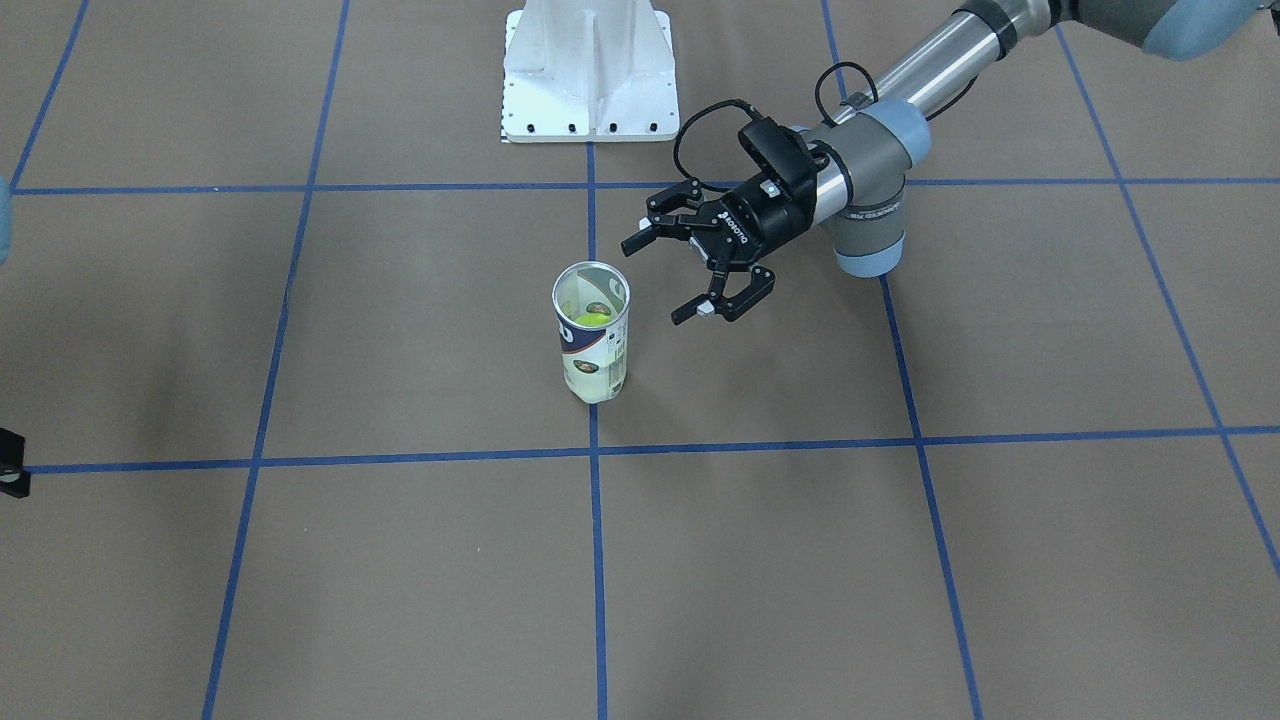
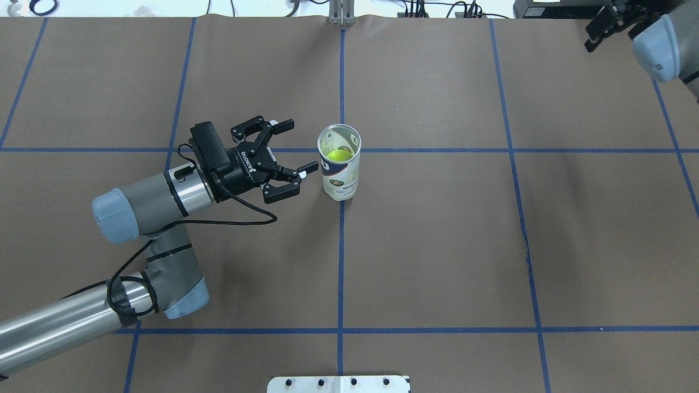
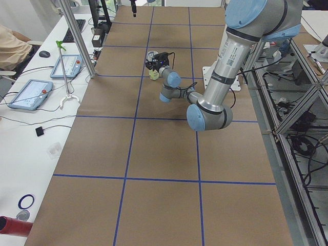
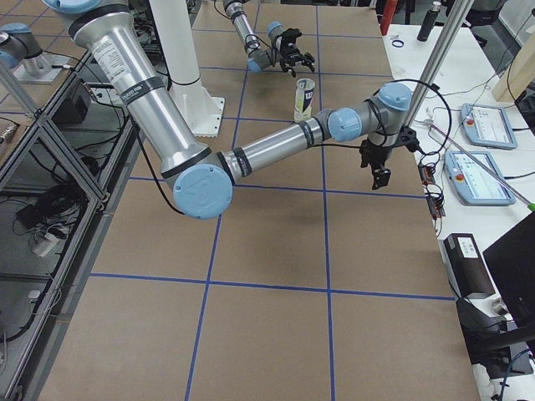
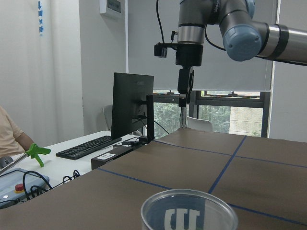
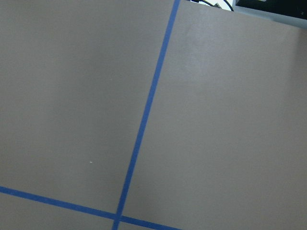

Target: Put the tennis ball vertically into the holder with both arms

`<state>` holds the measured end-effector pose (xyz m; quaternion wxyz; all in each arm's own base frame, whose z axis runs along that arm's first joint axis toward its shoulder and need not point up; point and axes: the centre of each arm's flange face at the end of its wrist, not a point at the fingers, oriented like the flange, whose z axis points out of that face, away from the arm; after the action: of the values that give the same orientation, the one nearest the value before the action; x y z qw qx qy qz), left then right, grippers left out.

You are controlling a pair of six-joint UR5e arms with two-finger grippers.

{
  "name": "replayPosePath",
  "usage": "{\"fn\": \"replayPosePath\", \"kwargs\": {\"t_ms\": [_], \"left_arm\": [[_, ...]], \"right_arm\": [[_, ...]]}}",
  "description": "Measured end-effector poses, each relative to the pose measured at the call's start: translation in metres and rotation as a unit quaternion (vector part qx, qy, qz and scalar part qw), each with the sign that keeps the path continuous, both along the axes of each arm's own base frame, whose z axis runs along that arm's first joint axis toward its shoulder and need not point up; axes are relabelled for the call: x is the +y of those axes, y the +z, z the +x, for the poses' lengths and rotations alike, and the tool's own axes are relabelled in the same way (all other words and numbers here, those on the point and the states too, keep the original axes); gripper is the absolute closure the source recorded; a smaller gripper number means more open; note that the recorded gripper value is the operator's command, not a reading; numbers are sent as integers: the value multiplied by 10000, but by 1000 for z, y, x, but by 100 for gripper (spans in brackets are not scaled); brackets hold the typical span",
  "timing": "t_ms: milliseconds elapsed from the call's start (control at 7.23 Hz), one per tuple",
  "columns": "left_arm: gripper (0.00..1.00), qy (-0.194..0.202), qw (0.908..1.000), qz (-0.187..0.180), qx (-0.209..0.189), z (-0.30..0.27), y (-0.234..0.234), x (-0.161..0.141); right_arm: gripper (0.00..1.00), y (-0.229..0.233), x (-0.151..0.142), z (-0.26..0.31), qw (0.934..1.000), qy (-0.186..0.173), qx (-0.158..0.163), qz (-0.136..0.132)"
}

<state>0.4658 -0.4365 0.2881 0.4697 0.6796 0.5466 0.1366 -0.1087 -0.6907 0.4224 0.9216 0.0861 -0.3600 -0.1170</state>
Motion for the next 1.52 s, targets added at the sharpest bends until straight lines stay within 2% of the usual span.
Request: {"fn": "replayPosePath", "kwargs": {"t_ms": [277, 553, 692, 968, 1107, 1245, 1383, 1522], "left_arm": [[1, -206, 9993, -80, -302, -37, 25, -28], [1, -399, 9948, -293, -894, -95, 66, -68], [1, -376, 9901, -457, -1274, -128, 86, -89], [1, 67, 9724, -1003, -2104, -209, 118, -133], [1, 367, 9608, -1361, -2386, -253, 125, -153], [1, 477, 9477, -1846, -2560, -298, 133, -170], [1, 358, 9369, -2254, -2647, -343, 140, -185], [1, 258, 9293, -2425, -2773, -376, 147, -193]], "right_arm": [[1, 79, 13, 68, 9998, -153, 111, -44], [1, 148, 48, 116, 9992, -36, 172, -363], [1, 172, 65, 132, 9985, 64, 180, -509], [1, 211, 102, 148, 9980, 225, 172, -561], [1, 216, 119, 151, 9977, 333, 158, -571], [1, 213, 138, 152, 9971, 458, 138, -585], [1, 207, 160, 153, 9969, 537, 118, -569], [1, 201, 179, 154, 9969, 567, 96, -537]]}}
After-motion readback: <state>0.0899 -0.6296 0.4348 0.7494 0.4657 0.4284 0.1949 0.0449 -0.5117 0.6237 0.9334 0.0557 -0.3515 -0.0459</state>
